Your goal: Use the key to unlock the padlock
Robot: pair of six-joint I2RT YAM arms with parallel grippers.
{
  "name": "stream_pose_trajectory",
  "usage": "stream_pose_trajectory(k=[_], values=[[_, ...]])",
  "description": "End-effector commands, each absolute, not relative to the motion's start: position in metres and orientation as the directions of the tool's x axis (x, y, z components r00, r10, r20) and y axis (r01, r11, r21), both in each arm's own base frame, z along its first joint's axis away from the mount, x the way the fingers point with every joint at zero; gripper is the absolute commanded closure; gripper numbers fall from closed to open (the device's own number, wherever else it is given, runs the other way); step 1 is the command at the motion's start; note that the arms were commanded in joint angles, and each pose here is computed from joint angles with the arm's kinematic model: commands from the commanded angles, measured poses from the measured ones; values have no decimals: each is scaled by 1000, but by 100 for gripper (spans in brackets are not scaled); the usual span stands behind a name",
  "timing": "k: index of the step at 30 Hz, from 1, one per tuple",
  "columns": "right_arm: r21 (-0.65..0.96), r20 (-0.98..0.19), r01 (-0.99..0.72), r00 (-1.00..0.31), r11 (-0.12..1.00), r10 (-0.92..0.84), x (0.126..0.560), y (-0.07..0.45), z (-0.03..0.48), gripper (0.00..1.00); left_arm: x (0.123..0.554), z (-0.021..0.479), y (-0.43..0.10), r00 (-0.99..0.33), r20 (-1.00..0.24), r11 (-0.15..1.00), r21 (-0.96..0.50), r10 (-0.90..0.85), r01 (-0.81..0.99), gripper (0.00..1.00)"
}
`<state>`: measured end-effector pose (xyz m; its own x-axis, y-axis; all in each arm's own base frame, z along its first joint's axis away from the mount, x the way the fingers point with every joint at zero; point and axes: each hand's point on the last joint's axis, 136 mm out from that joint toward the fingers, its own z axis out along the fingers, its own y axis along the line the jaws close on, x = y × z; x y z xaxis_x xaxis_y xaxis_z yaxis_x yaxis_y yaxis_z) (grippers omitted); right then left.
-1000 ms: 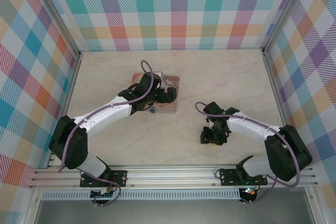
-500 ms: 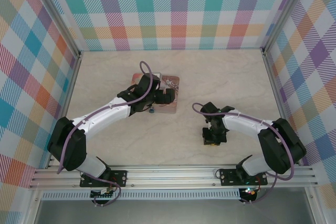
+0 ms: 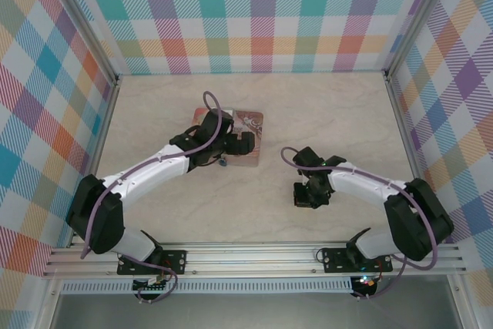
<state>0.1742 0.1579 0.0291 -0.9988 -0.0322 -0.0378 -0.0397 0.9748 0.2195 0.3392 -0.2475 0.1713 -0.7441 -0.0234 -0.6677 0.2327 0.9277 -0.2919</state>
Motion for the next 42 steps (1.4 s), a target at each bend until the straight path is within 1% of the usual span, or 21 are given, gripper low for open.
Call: stream_pose_trajectory(k=[1,3,6,9,11,15,18,21,23,29,33,36,42], values=[[302,-140,-76,-990,950,-35,184,170,50,100,326,181,-247,-749,-659,913,-340,-60,226,0],[368,-210,-89,-978,926,-10,192,180,66,100,321,184,-249,-760,-642,895,-391,-98,216,0],[460,-320,-115,-946,880,44,207,193,94,100,319,200,-262,-754,-629,828,-515,-191,220,0],[543,-444,-166,-889,823,114,224,204,129,100,314,217,-278,-762,-590,730,-640,-268,239,1],[587,-518,-211,-840,782,162,234,210,152,100,310,236,-294,-766,-570,632,-719,-297,290,5],[637,-617,-320,-756,701,216,248,225,195,100,302,265,-318,-774,-561,483,-786,-293,387,13],[656,-652,-387,-723,648,229,252,236,218,100,294,279,-330,-773,-581,413,-788,-256,456,17],[660,-668,-419,-707,623,232,255,242,231,100,289,284,-337,-772,-593,383,-784,-229,488,22],[662,-675,-439,-701,607,230,255,246,239,100,289,281,-339,-777,-589,381,-785,-220,488,26],[672,-681,-478,-700,565,217,253,256,251,100,288,274,-349,-791,-582,372,-788,-188,491,34],[669,-685,-486,-696,562,214,253,259,252,100,288,271,-360,-802,-576,358,-791,-159,497,45],[669,-685,-483,-697,565,215,253,260,252,100,288,269,-365,-803,-576,359,-789,-151,499,57],[667,-679,-469,-702,580,214,254,258,248,100,290,268,-364,-798,-581,370,-785,-163,496,72]])
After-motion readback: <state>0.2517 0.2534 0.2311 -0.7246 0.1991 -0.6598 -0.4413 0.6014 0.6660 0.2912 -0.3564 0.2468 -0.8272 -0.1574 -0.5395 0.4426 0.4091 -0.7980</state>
